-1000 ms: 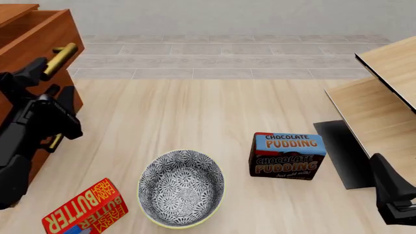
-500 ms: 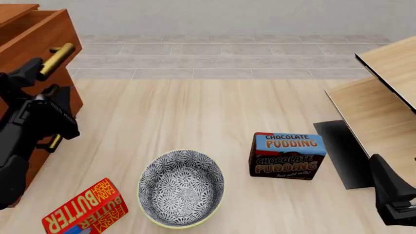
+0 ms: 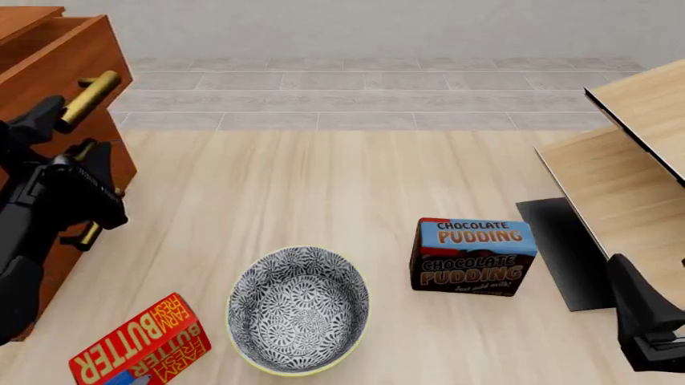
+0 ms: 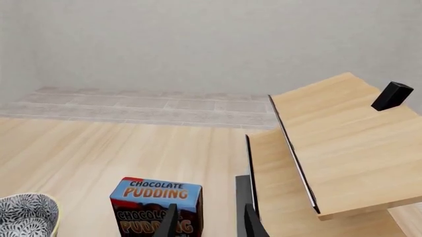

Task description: Close the top drawer of the cabinet.

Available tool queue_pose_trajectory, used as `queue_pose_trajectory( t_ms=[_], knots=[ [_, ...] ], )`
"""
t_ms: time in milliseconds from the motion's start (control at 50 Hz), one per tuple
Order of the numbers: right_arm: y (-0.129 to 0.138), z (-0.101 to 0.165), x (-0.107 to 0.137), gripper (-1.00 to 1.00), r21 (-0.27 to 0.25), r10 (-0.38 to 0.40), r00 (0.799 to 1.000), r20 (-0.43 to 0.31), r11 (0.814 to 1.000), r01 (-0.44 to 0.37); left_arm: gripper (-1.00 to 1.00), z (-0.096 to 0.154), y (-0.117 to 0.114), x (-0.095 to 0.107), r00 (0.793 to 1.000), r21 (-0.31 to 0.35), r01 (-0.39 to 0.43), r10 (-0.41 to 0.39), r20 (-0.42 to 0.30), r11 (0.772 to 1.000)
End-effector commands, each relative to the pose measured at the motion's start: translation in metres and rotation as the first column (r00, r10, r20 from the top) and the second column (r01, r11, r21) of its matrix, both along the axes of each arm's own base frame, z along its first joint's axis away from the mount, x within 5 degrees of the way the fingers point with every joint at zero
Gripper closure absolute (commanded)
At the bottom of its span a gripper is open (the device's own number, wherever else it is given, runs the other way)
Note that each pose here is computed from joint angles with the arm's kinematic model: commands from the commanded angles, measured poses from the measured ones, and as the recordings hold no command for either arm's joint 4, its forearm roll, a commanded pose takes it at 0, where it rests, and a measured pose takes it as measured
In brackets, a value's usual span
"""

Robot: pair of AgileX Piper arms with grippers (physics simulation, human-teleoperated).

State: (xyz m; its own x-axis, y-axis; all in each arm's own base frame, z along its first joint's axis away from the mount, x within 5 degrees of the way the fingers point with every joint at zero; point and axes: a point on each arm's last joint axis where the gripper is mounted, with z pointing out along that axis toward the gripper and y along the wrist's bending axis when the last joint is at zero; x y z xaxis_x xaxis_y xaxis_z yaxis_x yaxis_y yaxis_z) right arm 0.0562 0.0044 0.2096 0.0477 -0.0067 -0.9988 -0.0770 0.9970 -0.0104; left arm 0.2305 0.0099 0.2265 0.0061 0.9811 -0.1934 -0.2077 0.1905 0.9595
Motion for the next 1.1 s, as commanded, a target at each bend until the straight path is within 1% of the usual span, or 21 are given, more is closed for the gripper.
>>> queue_pose_trajectory(
  t_ms=[20, 1100],
  knots=[
    [0.0001, -0.0002, 0.0, -1.0, -0.002, 0.002, 1.0, -0.002, 1.0, -0.002, -1.0, 0.0016, 0.0087, -0.0018, 0.999, -0.013, -0.043, 0.043, 0.013, 0.999],
    [0.0005, -0.0008, 0.0, -1.0, -0.006, 0.008, 1.0, -0.008, 1.0, -0.008, -1.0, 0.0027, 0.0144, -0.0012, 0.998, -0.012, -0.068, 0.068, 0.017, 0.998]
  ],
)
